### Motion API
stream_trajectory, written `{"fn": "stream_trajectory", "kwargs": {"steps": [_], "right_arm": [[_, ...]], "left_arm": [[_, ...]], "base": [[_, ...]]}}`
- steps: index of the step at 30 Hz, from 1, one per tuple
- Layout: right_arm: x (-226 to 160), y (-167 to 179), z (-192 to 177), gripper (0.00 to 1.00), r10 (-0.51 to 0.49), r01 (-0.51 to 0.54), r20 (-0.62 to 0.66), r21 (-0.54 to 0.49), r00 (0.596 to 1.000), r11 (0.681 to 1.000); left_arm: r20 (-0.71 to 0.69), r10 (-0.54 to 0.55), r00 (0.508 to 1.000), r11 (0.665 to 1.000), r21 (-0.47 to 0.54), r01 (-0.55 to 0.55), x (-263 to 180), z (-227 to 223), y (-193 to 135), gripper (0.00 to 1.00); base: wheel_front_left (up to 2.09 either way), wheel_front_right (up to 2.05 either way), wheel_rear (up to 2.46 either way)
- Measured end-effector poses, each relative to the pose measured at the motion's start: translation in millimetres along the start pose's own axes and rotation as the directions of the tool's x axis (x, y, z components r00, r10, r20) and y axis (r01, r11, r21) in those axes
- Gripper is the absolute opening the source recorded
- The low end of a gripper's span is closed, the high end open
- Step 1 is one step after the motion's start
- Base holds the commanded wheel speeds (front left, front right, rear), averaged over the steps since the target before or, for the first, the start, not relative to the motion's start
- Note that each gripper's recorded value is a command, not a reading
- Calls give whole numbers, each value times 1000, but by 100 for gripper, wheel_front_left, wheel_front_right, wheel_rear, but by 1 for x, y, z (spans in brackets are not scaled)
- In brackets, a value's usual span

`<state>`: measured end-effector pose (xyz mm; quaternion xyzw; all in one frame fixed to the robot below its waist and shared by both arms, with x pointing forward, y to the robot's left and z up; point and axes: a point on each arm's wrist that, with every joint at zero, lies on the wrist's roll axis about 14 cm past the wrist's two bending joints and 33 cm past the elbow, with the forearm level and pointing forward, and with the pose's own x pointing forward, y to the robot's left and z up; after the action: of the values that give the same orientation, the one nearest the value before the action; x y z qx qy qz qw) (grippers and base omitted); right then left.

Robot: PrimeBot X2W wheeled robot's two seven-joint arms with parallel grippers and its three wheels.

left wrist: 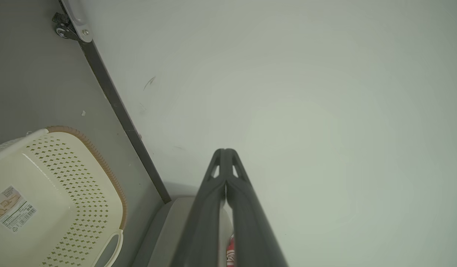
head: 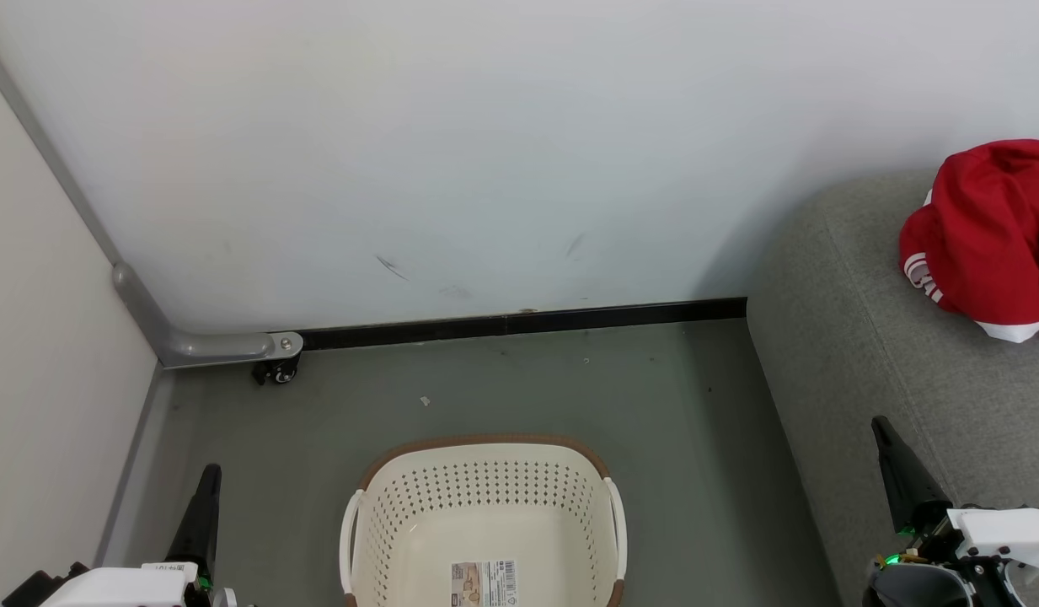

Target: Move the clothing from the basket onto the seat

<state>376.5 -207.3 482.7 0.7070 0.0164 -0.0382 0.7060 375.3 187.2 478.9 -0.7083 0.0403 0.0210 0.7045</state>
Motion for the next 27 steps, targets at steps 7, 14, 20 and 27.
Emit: {"fn": "stream_trajectory", "kwargs": {"steps": [7,14,20,27], "right_arm": [[0,0,0,0,0,0,0,0,1000,1000],[0,0,0,0,0,0,0,0,1000,1000],[0,0,0,0,0,0,0,0,1000,1000],[0,0,0,0,0,0,0,0,1000,1000]], "left_arm": [[0,0,1000,1000,0,0,0,0,0,0],[0,0,1000,1000,0,0,0,0,0,0],[0,0,1000,1000,0,0,0,0,0,0],[0,0,1000,1000,0,0,0,0,0,0]], "base": [[0,0,0],[0,0,0],[0,0,0],[0,0,0]]}}
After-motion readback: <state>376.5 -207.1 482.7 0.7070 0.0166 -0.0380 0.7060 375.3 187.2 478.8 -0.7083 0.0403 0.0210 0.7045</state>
